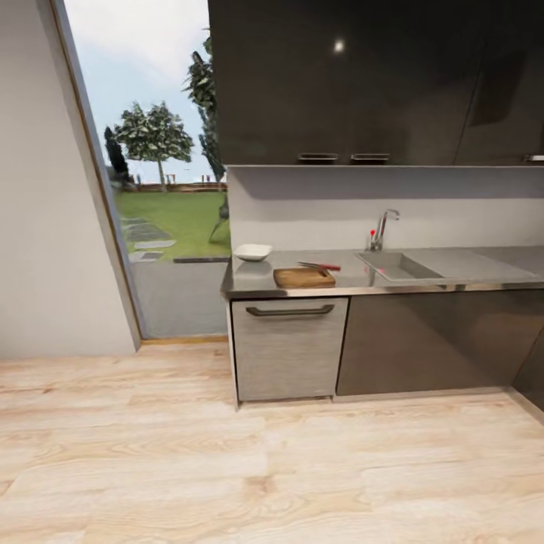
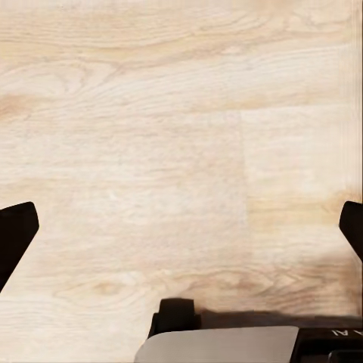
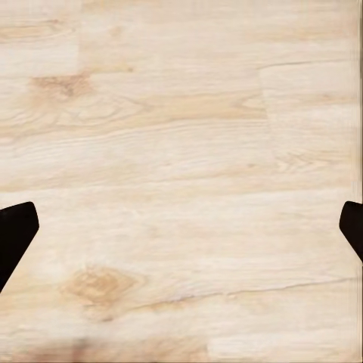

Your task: In the kitchen, take the Vidalia onion out of the sink, dice it on the chopping board with the paring knife, put the diced onion into the bowl on the countertop, then place both the paring knife and the chopping board into the sink.

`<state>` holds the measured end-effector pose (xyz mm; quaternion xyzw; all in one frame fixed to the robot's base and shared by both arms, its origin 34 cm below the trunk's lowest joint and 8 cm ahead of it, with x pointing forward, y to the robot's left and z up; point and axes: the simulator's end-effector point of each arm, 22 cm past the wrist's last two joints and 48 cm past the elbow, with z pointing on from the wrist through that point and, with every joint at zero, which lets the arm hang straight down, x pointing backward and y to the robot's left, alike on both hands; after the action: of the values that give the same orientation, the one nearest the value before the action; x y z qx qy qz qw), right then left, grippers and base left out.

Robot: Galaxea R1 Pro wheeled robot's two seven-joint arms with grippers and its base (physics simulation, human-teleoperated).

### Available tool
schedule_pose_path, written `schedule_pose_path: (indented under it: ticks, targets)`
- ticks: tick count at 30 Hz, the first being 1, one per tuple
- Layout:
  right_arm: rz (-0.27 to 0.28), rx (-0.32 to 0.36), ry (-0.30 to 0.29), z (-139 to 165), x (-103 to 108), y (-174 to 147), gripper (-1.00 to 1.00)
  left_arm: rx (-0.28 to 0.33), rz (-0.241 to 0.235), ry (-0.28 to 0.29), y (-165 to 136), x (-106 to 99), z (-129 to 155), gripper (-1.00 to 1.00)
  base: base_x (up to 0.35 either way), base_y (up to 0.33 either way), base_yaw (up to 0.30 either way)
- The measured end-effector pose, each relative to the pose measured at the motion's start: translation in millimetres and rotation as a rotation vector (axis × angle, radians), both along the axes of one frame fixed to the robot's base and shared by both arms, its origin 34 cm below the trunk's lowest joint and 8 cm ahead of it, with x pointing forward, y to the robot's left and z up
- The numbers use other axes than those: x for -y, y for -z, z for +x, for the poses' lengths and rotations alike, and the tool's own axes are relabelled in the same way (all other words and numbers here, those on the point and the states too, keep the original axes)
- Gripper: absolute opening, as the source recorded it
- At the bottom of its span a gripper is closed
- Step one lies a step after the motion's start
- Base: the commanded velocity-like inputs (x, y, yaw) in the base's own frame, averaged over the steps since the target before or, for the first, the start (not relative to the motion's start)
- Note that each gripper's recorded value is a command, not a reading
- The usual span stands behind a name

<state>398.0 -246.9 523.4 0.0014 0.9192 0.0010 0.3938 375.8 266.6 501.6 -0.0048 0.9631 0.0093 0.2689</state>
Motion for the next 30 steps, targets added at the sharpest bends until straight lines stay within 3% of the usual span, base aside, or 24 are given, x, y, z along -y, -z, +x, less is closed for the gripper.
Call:
schedule_pose_path:
  ticks: [30]
  targets:
    - [0.0, 0.0, -0.002, 0.0, -0.4, 0.0, 1.0, 0.0, -0.002, 0.0, 0.1, 1.1, -0.1, 1.0, 0.151, -0.31, 0.0]
